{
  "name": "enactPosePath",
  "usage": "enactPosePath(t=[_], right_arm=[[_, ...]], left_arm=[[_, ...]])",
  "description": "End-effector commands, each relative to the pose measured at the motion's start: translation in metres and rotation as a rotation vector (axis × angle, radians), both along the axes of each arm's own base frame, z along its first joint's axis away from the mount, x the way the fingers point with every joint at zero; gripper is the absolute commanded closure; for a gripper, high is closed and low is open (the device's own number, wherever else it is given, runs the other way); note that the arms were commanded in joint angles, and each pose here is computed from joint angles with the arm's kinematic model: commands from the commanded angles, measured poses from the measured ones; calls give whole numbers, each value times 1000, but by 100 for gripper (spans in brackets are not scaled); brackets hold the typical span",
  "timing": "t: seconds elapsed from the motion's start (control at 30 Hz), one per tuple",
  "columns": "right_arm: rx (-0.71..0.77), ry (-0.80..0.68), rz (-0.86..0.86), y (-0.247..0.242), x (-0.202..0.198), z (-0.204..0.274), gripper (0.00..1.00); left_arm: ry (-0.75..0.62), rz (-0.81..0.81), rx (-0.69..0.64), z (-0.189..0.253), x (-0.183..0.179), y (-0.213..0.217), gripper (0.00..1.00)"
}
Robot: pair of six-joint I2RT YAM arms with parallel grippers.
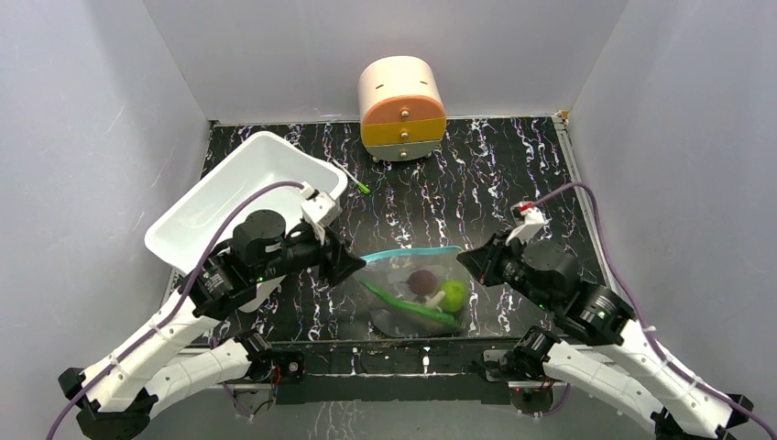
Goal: Place the food in the zip-top bag and seal the zipper
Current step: Place the zipper food storage bag at the center of the board.
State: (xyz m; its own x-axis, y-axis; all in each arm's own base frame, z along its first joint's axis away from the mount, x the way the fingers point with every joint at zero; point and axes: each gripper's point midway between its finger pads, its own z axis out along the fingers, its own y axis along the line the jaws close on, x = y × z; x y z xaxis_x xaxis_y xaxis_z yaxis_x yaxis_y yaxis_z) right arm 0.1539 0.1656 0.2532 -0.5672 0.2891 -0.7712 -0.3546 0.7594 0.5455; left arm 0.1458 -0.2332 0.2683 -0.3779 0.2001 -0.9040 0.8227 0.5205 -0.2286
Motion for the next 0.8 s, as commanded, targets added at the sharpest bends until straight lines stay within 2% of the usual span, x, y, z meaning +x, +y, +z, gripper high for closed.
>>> enactPosePath(t=[0.0, 0.03, 0.07, 0.27, 0.47, 0.57, 0.77], right_arm=[[-99, -138, -152, -6, 48, 10, 100], [-140, -142, -166, -6, 54, 6, 100], [-170, -153, -187, -8, 60, 6, 100], [-338, -228, -305, -24, 89, 5, 100], [-466, -204, -335, -30, 100, -17, 100], [-500, -192, -386, -40, 105, -28, 100], [-549, -101, -475, -64, 114, -52, 100]], left_arm=[[-42, 120, -16, 33, 18, 9, 34], [-30, 128, -10, 33, 18, 10, 9], [-17, 135, -8, 32, 17, 11, 2], [-4, 156, -27, 28, 11, 20, 2], [-45, 251, -73, 36, 12, 41, 2], [-20, 346, -87, 35, 14, 57, 2], [53, 416, -84, 28, 8, 70, 2]])
